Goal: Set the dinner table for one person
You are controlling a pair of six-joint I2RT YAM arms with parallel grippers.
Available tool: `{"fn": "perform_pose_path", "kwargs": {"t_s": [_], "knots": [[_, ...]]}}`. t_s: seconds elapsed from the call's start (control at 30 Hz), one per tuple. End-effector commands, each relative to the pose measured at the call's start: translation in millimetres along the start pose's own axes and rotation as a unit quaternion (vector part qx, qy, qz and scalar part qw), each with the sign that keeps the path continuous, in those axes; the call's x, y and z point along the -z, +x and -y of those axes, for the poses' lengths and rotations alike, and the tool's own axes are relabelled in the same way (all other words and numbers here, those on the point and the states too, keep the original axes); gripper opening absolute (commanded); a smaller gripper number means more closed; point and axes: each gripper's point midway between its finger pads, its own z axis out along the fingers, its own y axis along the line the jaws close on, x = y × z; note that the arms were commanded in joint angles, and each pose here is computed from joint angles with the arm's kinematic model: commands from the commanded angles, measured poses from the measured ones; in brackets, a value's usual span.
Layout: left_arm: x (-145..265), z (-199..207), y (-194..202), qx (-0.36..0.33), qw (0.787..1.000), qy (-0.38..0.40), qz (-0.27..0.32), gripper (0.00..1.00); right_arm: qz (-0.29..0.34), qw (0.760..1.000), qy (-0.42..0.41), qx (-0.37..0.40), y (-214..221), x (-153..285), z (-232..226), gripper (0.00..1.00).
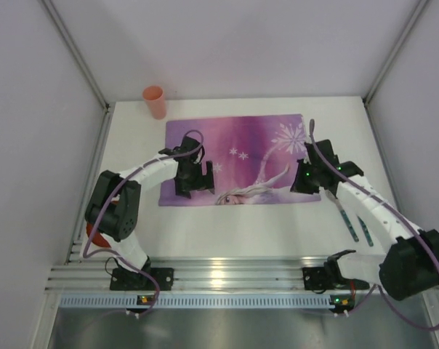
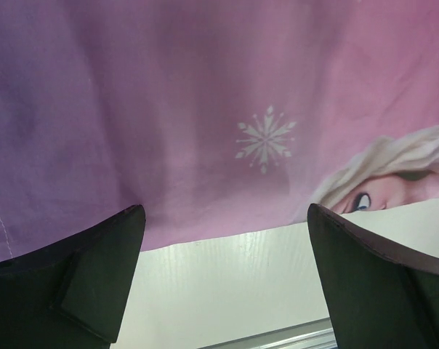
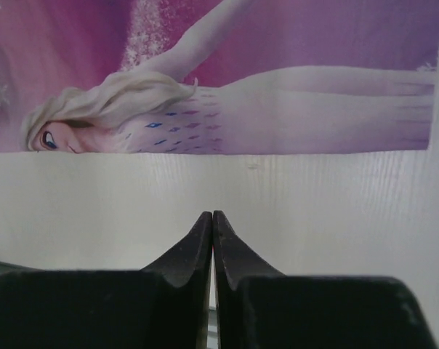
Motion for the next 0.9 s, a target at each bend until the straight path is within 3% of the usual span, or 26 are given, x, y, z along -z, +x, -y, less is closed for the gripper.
{"fn": "perform_pose_path", "kwargs": {"t_s": [0.0, 0.37, 0.87], "knots": [[-4.2, 3.0, -14.4, 0.014, 0.999, 0.006, 0.035, 0.99, -0.01, 0.999, -0.044, -0.003, -15.9, -38.2, -21.3, 0.0], [-11.3, -16.3, 8.2, 0.006, 1.0, -0.029, 0.001, 0.99, -0.122, 0.992, -0.025, -0.033, 7.5, -135.5, -6.8, 0.0], [7.3, -46.6, 47.0, 0.015, 0.998, -0.058, -0.005, 0.99, -0.174, 0.982, 0.0, -0.076, 95.9, -89.3, 27.5, 0.0]]}}
